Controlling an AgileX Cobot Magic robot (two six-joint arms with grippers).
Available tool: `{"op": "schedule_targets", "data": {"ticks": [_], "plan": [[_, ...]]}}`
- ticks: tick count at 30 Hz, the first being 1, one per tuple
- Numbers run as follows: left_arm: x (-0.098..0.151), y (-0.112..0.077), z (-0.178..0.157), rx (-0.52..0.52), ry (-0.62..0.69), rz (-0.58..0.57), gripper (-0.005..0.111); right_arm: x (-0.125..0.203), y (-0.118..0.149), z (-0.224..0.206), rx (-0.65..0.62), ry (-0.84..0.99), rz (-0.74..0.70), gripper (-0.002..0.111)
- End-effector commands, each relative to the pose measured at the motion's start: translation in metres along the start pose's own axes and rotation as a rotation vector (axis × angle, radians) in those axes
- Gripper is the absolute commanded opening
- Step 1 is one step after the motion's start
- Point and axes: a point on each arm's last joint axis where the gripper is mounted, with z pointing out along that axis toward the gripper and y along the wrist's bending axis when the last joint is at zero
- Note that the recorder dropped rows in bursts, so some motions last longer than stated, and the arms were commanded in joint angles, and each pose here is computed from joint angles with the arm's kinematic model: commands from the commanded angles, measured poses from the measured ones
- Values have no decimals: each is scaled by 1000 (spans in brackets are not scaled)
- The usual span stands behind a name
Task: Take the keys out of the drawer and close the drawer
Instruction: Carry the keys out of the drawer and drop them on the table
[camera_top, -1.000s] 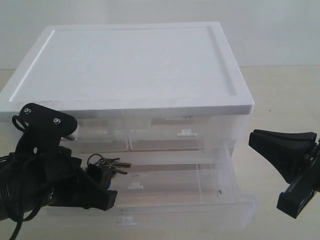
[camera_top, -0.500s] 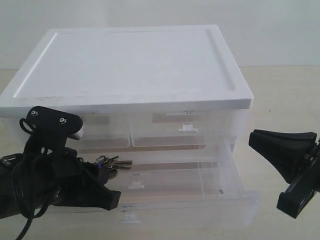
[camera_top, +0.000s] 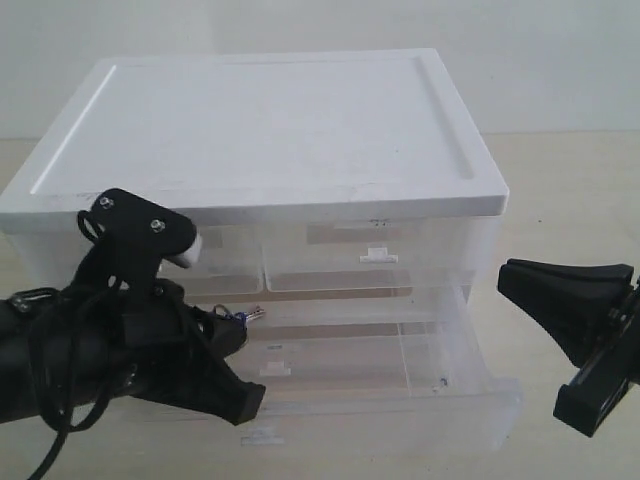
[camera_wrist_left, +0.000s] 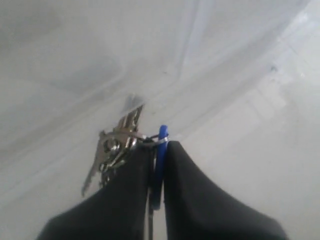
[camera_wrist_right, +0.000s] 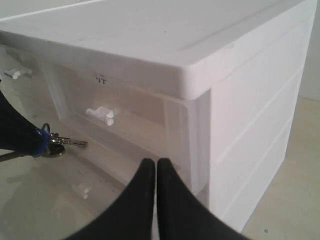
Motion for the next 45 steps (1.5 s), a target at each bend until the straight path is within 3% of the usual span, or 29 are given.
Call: {"op": "schedule_targets", "data": {"ticks": [1,12,21,29,33,35,36,45], "plan": [[-13,0,-23,33,-100,18,4,-2,-1,0,2,-10,1,0],[-33,3,-75,86,-316,73,4,-2,-1,0,2,-9,-1,0],[-29,-19,-120,437,-450,158,4,-2,-1,0,5,-12,1,0],[10,-26,-117,585,-349,233,4,-2,-1,0,5,-12,1,0],[38,-21,-102,568,-241,239,4,-2,-1,0,5,-12,1,0],[55,-14,-91,504,-184,216,4,-2,-1,0,5,-12,1,0],[59,-7,-84,425,-166,164,4,-2,-1,0,5,-12,1,0],[62,14,-60,157,-79,116,4,0,-2,0,15,6,2,0]]}}
